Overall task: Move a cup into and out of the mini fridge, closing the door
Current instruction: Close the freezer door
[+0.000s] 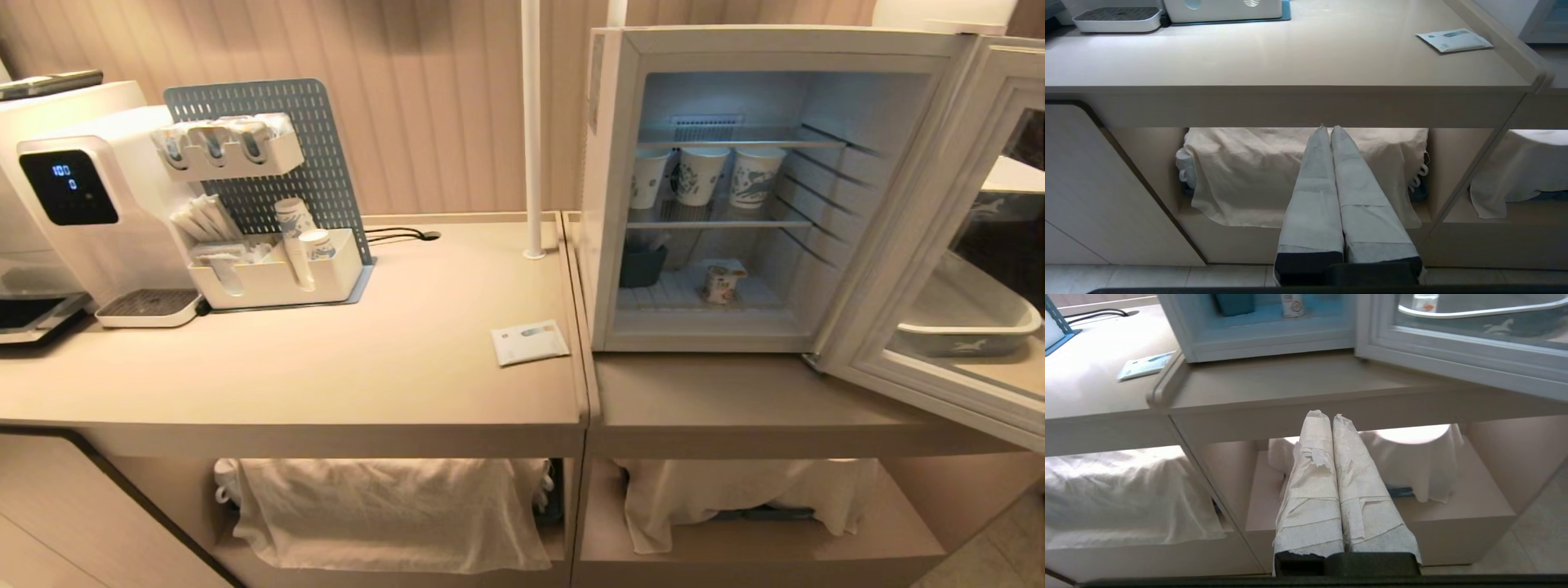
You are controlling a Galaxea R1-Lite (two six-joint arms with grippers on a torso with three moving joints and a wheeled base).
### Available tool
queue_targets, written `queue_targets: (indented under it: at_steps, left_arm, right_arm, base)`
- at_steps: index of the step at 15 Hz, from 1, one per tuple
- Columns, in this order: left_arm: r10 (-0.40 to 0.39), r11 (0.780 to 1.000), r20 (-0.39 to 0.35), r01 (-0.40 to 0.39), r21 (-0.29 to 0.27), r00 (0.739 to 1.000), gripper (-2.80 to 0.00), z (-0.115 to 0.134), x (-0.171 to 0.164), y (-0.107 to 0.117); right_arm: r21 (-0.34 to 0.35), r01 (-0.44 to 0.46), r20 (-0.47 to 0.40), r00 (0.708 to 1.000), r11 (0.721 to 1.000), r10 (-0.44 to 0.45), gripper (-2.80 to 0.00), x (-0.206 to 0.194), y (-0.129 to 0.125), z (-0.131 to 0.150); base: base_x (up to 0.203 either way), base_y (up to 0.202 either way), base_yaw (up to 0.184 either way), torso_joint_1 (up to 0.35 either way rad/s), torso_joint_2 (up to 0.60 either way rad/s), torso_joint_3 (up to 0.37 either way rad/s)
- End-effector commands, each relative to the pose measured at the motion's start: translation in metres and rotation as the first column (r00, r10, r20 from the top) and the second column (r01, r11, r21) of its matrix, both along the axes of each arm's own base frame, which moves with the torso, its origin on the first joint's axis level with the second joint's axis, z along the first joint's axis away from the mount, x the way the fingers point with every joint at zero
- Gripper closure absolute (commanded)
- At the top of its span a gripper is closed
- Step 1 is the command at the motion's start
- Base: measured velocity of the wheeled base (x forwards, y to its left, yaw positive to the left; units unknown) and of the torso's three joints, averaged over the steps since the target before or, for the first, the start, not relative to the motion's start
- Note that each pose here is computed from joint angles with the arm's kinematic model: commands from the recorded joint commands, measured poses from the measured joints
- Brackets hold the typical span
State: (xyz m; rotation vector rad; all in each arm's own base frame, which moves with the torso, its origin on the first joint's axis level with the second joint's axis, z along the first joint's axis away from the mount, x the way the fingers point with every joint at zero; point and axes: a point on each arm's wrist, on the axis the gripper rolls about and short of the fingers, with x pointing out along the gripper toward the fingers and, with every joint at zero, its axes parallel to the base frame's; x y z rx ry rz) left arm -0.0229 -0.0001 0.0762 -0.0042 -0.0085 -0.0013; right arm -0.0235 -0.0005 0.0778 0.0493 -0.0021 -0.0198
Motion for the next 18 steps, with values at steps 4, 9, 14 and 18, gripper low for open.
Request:
queue_targets:
  at_steps: [4,9,14,18]
  left_arm:
    - [0.0,1.0,-0.001,0.0,0.0,1.0,0.0,-0.0004,0.0001,0.0]
    - [0.0,1.0,-0.001,0.0,0.0,1.0,0.0,-0.0004,0.0001,0.0]
    - [0.0,1.0,-0.001,0.0,0.0,1.0,0.0,-0.0004,0.0001,0.0]
    - [0.0,1.0,-0.001,0.0,0.0,1.0,0.0,-0.0004,0.0001,0.0]
  right_arm:
    - [0.0,-0.001,-0.013,1.0,1.0,0.001,0.0,-0.0004,0.0,-0.0001]
    - [0.0,-0.001,-0.022,1.0,1.0,0.001,0.0,-0.0008,0.0,-0.0002]
    - [0.0,-0.001,-0.026,1.0,1.0,0.001,0.0,-0.0009,0.0,-0.0004]
    - [0.0,-0.001,-0.026,1.0,1.0,0.001,0.0,-0.0009,0.0,-0.0004]
  base:
    - [0.0,-0.195,-0.001,0.002,0.0,0.003]
    - [0.0,-0.196,0.0,0.004,0.0,0.002]
    - [0.0,-0.194,0.001,0.002,0.0,0.003]
    - [0.0,-0.19,0.001,0.002,0.0,0.002]
